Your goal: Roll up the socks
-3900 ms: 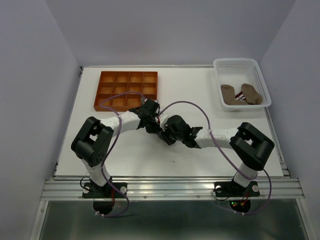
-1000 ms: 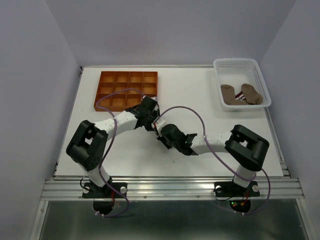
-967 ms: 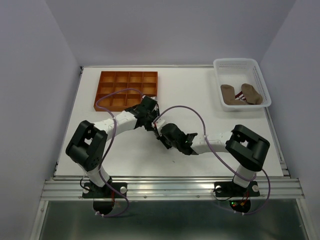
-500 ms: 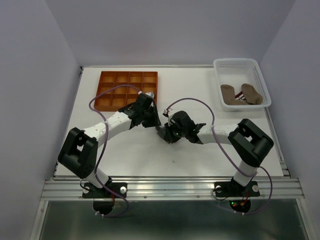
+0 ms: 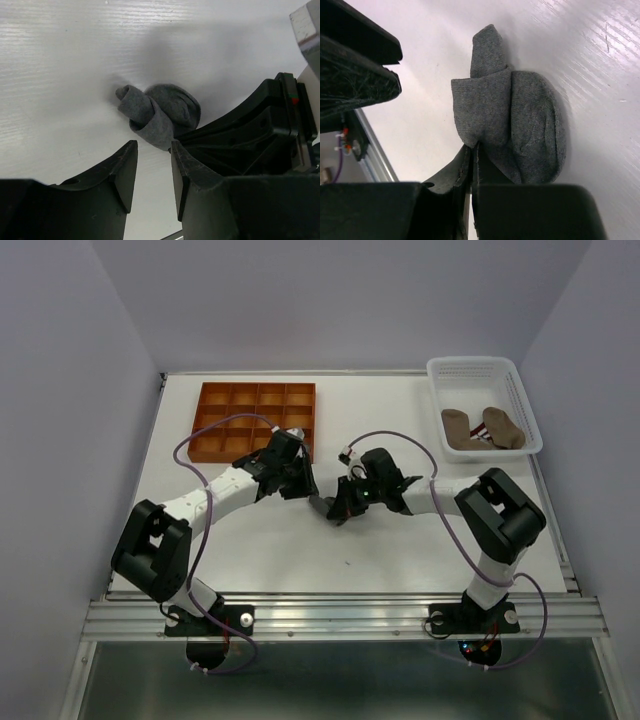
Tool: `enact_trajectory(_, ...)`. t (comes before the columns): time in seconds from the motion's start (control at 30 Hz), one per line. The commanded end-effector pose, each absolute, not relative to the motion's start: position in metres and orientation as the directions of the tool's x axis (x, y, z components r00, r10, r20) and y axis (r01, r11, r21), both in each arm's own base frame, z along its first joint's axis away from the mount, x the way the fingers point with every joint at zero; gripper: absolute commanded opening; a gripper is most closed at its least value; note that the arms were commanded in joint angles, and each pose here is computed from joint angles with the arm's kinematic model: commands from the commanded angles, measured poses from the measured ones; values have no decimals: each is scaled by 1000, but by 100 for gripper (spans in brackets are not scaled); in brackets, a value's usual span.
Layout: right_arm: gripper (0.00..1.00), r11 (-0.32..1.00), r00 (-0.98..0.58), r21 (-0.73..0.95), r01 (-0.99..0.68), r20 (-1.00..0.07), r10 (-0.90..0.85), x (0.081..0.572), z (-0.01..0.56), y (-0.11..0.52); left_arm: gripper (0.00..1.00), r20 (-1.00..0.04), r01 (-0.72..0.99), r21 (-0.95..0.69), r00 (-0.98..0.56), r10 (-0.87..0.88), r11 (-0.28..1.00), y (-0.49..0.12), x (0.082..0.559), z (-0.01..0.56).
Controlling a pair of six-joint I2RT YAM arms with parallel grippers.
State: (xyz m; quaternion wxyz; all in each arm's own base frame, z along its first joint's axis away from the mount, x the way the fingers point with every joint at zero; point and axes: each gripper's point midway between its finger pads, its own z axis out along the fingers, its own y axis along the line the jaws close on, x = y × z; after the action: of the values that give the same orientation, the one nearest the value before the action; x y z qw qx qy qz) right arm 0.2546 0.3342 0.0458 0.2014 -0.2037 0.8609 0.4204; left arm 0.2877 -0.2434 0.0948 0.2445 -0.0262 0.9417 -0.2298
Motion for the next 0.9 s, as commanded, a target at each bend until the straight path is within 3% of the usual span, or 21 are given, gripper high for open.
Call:
enact_trajectory(0.0,1,449,-867,751,-484,-482,-129,250,62,344,44,-464,83,-456,-872,-157,886,-240,282,103)
enact_trajectory(0.3,1,419,-915,823,-382,-400,-49,259,55,330,45,-451,107,-469,-883,-134,876,-244,278,99)
enact_trajectory(0.57,1,297,-949,907,-299,-314,3,258,60,327,48,-441,135,-472,-892,-100,871,-252,276,93)
enact_trajectory(0.67,1,212,-951,931,-296,-308,22,255,73,327,48,-438,149,-476,-895,-87,867,-257,277,92)
enact_trajectory(0.87,1,205,-954,937,-285,-298,34,253,78,326,48,-433,165,-486,-898,-72,858,-265,277,88)
